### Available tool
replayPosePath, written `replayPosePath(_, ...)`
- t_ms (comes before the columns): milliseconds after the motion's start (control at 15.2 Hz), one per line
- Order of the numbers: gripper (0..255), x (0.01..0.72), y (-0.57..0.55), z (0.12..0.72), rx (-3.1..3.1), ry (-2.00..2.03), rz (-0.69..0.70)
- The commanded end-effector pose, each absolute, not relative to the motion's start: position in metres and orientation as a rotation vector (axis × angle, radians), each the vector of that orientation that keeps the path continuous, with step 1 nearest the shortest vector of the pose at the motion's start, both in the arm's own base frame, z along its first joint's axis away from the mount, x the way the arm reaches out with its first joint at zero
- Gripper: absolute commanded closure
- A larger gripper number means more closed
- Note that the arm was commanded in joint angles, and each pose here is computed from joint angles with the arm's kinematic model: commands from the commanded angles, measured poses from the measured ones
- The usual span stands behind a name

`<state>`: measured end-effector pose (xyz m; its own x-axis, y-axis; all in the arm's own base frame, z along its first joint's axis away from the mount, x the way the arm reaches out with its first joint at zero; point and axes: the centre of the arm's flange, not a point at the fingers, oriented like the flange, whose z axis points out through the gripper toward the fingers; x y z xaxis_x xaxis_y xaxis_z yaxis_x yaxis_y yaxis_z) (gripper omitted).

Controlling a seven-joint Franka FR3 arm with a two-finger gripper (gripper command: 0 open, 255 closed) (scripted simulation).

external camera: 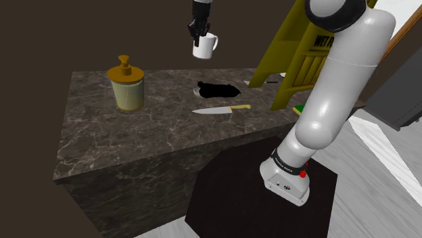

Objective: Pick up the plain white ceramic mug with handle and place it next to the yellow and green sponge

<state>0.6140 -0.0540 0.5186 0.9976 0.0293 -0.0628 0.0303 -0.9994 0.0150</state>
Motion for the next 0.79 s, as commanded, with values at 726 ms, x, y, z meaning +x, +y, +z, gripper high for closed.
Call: replayPosePath(726, 255, 0.5, -0.181, 0.519, 3.124, 0.048, -0.097)
